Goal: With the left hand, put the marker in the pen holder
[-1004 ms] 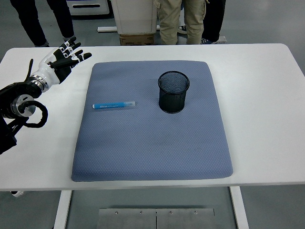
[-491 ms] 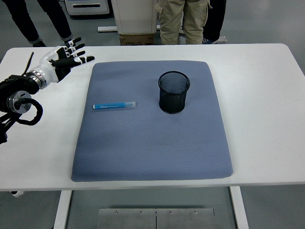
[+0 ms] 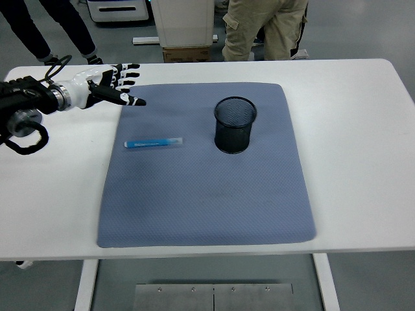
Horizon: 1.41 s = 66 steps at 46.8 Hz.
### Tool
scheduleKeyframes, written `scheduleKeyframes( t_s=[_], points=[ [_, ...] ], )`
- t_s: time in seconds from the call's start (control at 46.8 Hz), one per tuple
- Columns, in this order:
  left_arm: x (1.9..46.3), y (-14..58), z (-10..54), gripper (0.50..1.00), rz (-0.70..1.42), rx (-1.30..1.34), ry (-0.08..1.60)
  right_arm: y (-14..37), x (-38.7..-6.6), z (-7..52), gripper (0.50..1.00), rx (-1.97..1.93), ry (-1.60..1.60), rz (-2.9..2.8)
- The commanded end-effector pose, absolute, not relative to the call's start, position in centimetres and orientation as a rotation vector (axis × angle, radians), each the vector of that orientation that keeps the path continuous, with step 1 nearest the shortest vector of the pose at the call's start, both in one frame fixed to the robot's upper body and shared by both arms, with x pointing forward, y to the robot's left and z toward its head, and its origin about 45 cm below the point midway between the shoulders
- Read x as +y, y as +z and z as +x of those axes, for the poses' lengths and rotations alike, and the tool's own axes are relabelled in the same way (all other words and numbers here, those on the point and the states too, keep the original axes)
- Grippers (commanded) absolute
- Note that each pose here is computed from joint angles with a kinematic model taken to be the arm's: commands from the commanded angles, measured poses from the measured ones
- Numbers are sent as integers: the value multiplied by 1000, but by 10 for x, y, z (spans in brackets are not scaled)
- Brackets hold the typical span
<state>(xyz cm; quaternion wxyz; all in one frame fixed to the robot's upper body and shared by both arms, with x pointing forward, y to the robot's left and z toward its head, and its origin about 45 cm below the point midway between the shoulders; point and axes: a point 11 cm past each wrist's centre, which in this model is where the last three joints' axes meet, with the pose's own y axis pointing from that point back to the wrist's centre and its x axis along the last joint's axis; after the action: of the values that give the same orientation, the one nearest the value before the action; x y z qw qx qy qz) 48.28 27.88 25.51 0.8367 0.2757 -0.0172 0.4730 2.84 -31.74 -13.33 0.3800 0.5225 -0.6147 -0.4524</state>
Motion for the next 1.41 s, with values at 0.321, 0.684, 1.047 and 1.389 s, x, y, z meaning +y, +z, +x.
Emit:
scheduleKeyframes(
  t_s=[0.321,0.684,1.047,1.389],
  points=[
    [230,264,478,1000,746,-283,744,-133,-317,28,1000,-1569,-1156,1333],
    [221,278,473,1000,944,-386,586,-133,-317,28,1000,-1570,-1155,1335],
    [216,278,467,1000,1049,-423,463,-133,-317,28,1000,-1569,-1156,1333],
    [192,271,462,1000,1066,-441,393,-133,-317,28,1000,-1569,-1156,1333]
  ],
)
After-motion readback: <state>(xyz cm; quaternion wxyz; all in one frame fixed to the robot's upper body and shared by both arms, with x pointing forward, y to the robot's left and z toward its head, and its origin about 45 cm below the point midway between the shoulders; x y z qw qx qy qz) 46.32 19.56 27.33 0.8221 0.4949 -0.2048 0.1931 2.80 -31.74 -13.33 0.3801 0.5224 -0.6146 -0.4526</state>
